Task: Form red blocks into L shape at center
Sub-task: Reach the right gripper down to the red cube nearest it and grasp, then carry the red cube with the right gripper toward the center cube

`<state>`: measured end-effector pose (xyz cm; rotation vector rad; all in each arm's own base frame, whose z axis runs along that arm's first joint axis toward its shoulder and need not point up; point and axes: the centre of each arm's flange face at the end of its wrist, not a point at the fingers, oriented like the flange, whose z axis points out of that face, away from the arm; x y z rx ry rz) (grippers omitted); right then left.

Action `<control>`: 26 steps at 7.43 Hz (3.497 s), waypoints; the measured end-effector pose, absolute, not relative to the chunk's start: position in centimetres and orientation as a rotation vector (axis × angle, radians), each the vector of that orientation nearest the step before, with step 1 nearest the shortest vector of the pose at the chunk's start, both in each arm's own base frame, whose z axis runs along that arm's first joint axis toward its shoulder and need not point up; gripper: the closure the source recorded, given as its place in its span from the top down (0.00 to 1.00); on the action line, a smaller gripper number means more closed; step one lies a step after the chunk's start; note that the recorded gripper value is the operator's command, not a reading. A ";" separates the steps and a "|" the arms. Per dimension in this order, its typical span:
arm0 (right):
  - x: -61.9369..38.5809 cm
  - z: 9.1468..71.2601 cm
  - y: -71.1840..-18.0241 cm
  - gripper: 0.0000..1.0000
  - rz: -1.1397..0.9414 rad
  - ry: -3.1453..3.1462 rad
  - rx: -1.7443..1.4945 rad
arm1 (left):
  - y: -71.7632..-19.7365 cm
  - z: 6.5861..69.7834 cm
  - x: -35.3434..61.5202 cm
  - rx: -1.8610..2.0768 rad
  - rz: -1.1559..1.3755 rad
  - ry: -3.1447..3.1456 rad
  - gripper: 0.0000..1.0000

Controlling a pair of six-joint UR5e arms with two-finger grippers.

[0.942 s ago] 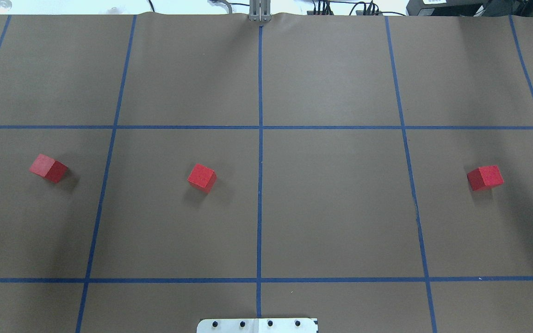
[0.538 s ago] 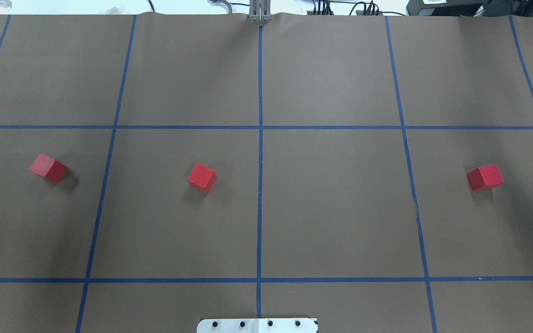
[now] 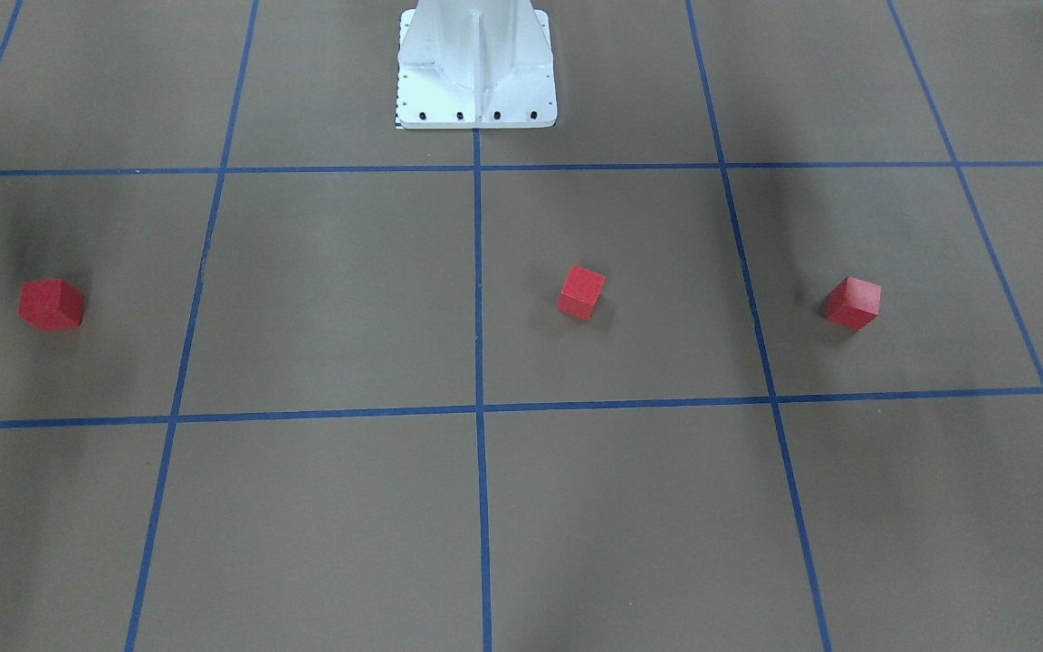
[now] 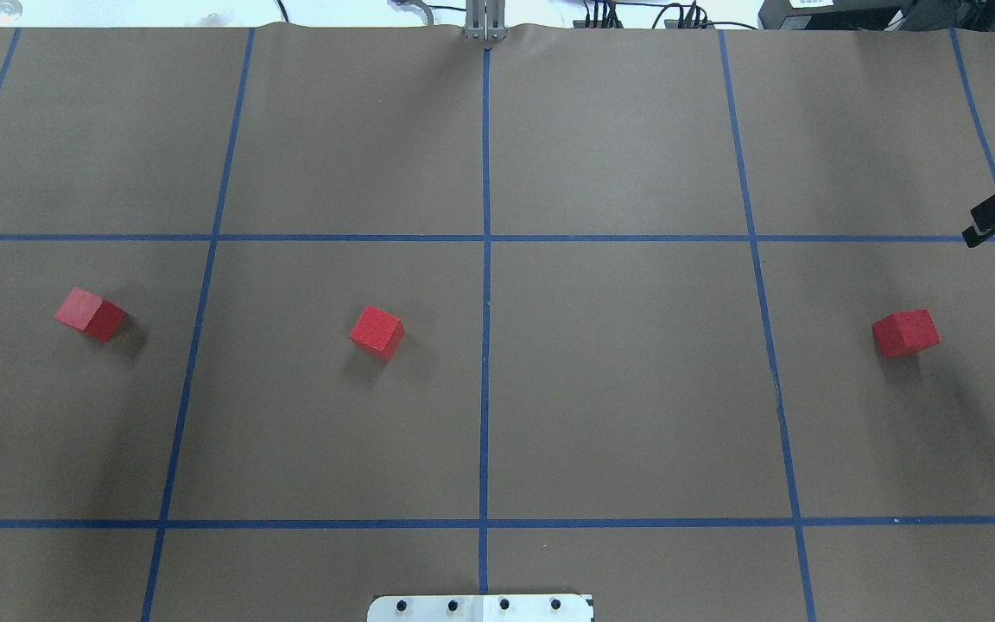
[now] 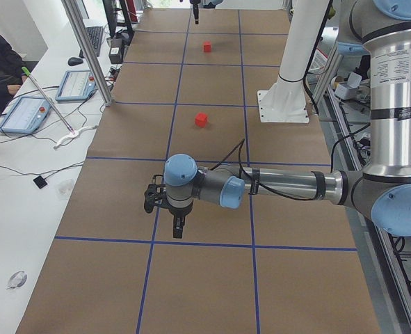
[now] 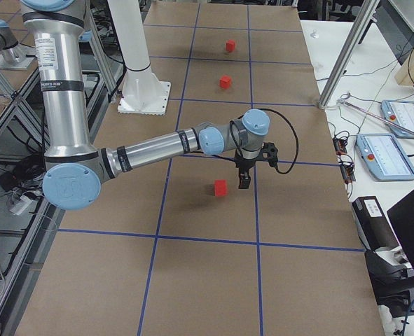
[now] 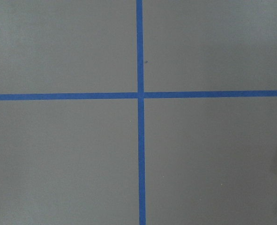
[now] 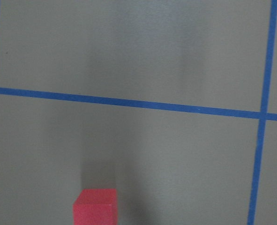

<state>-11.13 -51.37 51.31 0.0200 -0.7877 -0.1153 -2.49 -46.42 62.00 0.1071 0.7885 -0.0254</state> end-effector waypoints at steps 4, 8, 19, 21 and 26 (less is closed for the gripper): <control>-17.2 52.5 -48.7 0.98 -0.190 -0.760 0.074 | -46.4 61.7 -2.5 0.112 -0.023 0.790 1.00; -20.1 54.3 -47.1 0.97 -0.259 -0.754 0.079 | -46.4 61.5 -2.5 0.115 -0.021 0.790 1.00; -23.2 59.4 -46.2 0.15 -0.284 -0.707 -0.020 | -46.5 61.3 -2.5 0.125 -0.018 0.792 1.00; -23.5 59.4 -46.4 0.00 -0.286 -0.706 -0.021 | -46.5 61.3 -2.5 0.125 -0.017 0.792 1.00; -28.1 46.4 -49.9 0.00 -0.195 -0.808 0.059 | -46.4 60.7 -2.2 0.122 -0.010 0.832 1.00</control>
